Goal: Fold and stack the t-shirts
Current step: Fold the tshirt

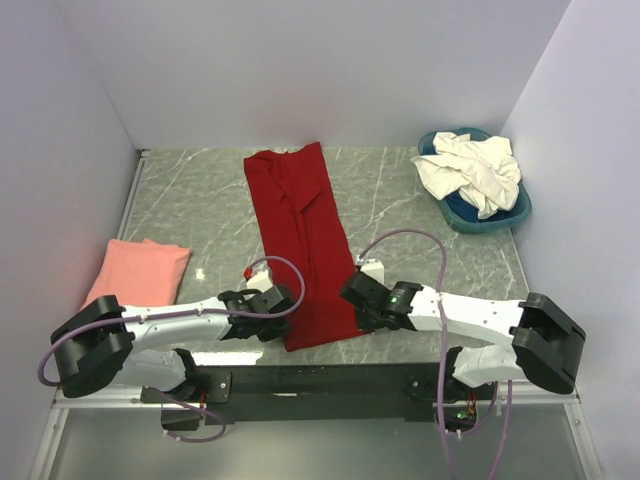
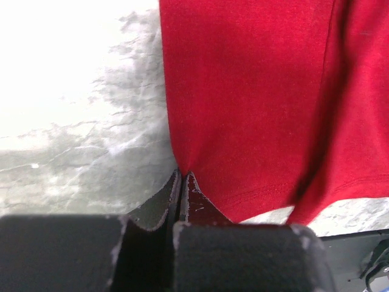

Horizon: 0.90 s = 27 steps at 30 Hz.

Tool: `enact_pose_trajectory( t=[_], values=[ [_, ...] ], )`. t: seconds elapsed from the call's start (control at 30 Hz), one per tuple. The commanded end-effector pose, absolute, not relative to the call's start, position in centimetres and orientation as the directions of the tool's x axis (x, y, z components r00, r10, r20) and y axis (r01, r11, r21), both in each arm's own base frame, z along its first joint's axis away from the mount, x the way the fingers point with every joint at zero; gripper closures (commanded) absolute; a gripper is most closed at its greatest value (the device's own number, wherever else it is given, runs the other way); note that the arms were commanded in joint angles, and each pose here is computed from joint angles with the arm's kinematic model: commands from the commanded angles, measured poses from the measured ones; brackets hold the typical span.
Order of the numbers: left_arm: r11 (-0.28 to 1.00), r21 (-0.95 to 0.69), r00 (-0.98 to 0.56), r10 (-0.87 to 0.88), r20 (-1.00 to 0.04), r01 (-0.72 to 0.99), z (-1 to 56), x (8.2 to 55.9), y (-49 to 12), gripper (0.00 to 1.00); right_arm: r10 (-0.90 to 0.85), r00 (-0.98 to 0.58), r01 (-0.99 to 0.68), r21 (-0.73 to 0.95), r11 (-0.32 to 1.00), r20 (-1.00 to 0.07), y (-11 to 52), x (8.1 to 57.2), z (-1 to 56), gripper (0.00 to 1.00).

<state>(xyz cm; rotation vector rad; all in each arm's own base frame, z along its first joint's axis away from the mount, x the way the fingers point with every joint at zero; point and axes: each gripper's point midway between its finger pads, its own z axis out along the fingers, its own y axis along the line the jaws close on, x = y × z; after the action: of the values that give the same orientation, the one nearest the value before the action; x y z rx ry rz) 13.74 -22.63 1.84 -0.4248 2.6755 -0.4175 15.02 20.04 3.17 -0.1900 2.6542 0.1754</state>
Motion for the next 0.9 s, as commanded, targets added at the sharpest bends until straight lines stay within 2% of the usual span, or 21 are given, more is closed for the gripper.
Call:
enact_pose_trajectory(
  t=[0.0, 0.43, 0.7, 0.87],
  values=[
    [0.917, -0.321, -0.872, -0.345, -0.346, -0.235, 2.5, 13.5, -21.8, 0.99, -0.085, -0.873, -0.123, 0.047, 0.991, -0.48, 18.3, 14.8, 3.6, 1.0],
    [0.919, -0.327, -0.876, -0.332, -0.351, -0.218, 4.2, 13.0, -21.1, 0.99, -0.018, -0.884, -0.065, 0.084, 0.994, -0.468, 16.7, 13.4, 4.5, 1.0],
    [0.92, -0.337, -0.884, -0.319, -0.343, -0.201, 4.3, 12.8, -21.3, 0.99, -0.055, -0.914, -0.114, 0.123, 0.986, -0.403, 18.1, 11.7, 2.2, 1.0],
    [0.92, -0.341, -0.883, -0.316, -0.348, -0.194, 4.6, 12.7, -21.1, 0.99, -0.074, -0.906, -0.134, 0.115, 0.984, -0.417, 19.0, 11.7, 2.4, 0.98]
  ],
)
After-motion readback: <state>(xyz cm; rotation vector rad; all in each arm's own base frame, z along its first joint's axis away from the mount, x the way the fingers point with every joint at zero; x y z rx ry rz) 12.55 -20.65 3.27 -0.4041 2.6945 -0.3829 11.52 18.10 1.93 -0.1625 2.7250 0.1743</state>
